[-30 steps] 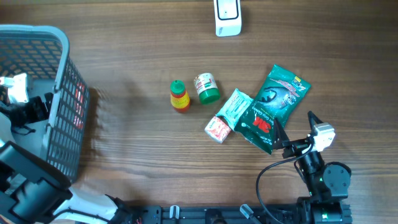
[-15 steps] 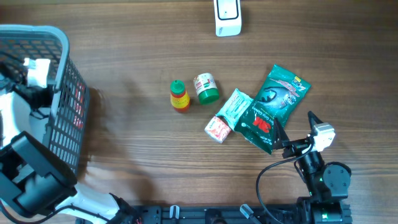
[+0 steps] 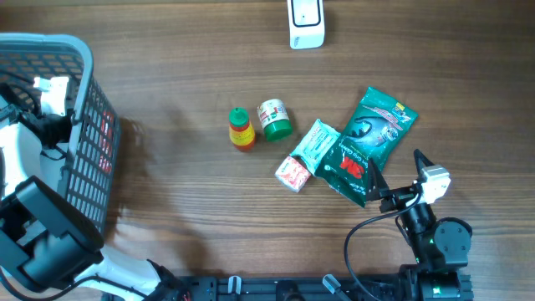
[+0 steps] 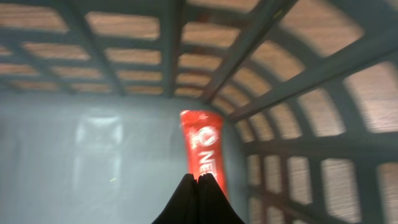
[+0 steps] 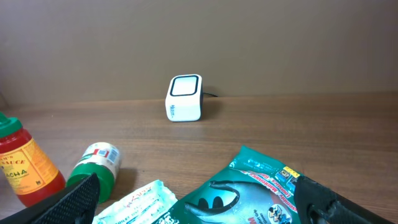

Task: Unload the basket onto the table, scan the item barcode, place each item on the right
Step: 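Reach into the basket and grasp the red Nescafe stick with left gripper, then carry the Nescafe stick out and drop it onto the glove pack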

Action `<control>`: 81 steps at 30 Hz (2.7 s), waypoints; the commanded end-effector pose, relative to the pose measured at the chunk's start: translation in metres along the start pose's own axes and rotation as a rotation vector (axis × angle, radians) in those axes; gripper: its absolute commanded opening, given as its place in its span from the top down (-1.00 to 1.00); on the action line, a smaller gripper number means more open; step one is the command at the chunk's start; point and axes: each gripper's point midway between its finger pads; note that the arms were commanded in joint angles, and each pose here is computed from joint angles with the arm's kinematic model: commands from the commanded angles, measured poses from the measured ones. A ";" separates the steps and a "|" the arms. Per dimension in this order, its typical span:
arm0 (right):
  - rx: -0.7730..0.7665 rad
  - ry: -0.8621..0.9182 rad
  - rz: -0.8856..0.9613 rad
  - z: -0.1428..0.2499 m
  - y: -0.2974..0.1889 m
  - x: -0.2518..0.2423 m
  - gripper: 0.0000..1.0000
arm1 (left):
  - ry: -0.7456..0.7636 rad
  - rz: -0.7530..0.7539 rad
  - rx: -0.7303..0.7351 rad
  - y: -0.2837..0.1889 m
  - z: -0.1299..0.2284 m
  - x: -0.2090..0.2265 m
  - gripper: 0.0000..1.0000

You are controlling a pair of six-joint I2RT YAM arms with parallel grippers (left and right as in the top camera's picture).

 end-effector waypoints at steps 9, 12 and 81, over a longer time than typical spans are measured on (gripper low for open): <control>-0.006 -0.014 0.000 -0.001 0.000 0.001 -0.99 | -0.201 0.207 0.059 0.047 0.032 -0.024 0.92; -0.006 -0.014 0.000 -0.001 0.000 0.001 -0.99 | -0.198 0.176 0.084 0.048 0.037 -0.019 0.92; -0.006 -0.014 0.000 -0.001 0.000 0.001 -0.99 | -0.573 -0.405 -0.383 -0.215 -0.086 0.020 0.92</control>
Point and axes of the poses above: each gripper's point midway between its finger pads, its own y axis out along the fingers, its own x axis along the line the jaws close on, z = x × y, and after that the axes turned 9 degrees about y, right-handed
